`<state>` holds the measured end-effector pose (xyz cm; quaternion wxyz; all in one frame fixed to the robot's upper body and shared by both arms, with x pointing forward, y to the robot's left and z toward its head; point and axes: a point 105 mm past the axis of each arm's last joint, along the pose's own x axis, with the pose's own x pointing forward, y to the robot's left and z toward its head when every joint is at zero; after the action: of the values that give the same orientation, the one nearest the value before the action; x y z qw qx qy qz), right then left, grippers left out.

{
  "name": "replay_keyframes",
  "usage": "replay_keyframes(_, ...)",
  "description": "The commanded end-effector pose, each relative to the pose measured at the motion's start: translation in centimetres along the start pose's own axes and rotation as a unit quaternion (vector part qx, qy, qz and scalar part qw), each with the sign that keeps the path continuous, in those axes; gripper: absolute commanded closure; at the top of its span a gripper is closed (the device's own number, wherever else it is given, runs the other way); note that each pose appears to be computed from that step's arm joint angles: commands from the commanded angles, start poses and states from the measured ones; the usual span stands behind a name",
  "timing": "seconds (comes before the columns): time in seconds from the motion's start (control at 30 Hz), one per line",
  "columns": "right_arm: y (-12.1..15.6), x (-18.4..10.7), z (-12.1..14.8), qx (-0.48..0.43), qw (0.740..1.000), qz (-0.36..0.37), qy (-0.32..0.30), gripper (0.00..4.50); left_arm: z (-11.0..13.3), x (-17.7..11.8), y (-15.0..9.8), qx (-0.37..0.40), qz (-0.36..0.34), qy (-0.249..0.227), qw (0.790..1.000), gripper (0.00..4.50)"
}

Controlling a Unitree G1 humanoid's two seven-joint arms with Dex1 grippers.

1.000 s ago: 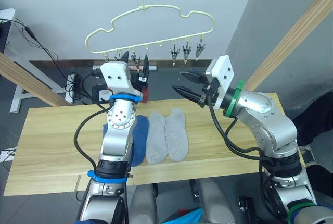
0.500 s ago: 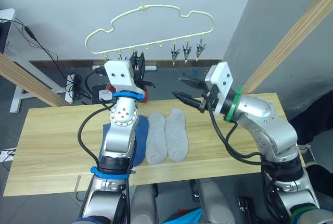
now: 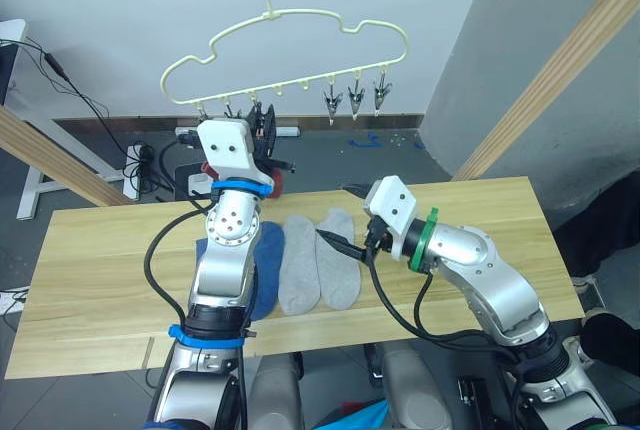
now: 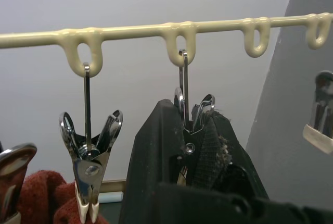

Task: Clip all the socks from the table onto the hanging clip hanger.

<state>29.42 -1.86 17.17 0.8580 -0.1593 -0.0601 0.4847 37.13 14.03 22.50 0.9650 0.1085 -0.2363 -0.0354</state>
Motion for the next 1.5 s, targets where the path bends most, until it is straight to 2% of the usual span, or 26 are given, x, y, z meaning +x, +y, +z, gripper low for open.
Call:
replay_keyframes(0.03,-1.0,-0.4,3.4,-0.023,0.998,-0.015,-0.062,0.0,1.7,-0.1,0.1,0.004,0.008,-0.034,0.999,2.83)
replay_keyframes(0.07,-1.3,-0.4,3.8,-0.023,0.997,-0.019,-0.07,0.0,1.8,-0.1,0.1,0.005,0.009,-0.036,0.999,2.56)
replay_keyframes(0.33,-2.0,-0.5,6.7,-0.019,0.993,0.001,-0.119,0.0,1.9,0.1,0.3,0.002,0.025,-0.035,0.999,2.56)
replay_keyframes(0.57,-2.4,-0.5,7.2,-0.024,0.992,0.011,-0.124,0.0,1.9,0.3,0.3,0.005,0.026,-0.033,0.999,2.56)
replay_keyframes(0.67,-2.5,-0.5,7.2,-0.025,0.992,0.009,-0.124,0.0,2.1,0.3,0.2,0.004,0.022,-0.038,0.999,3.17)
replay_keyframes(0.8,-2.4,-0.5,6.8,-0.024,0.993,0.009,-0.119,0.0,2.2,0.4,0.3,0.004,0.021,-0.04,0.999,4.21)
replay_keyframes(0.87,-2.1,-0.5,6.4,-0.025,0.994,0.012,-0.11,0.0,2.2,0.3,0.3,0.005,0.02,-0.04,0.999,4.41)
replay_keyframes(0.93,-1.9,-0.5,5.4,-0.028,0.996,0.016,-0.086,0.0,2.2,0.3,0.3,0.006,0.017,-0.039,0.999,4.41)
replay_keyframes(1.03,-1.4,-0.1,1.4,-0.026,1.0,0.01,-0.001,0.0,2.4,0.2,0.1,0.002,0.008,-0.04,0.999,4.41)
replay_keyframes(1.1,-0.8,0.3,-0.7,-0.015,0.999,0.002,0.035,0.0,2.4,0.2,0.0,-0.01,-0.001,-0.037,0.999,4.41)
replay_keyframes(1.27,0.8,2.0,-4.7,-0.014,0.996,-0.016,0.084,0.0,2.1,-0.1,0.0,-0.071,-0.033,-0.01,0.997,4.41)
replay_keyframes(1.5,-0.2,5.1,-9.2,0.023,0.986,-0.104,0.13,0.0,3.1,-0.2,1.0,-0.103,-0.08,-0.001,0.991,4.41)
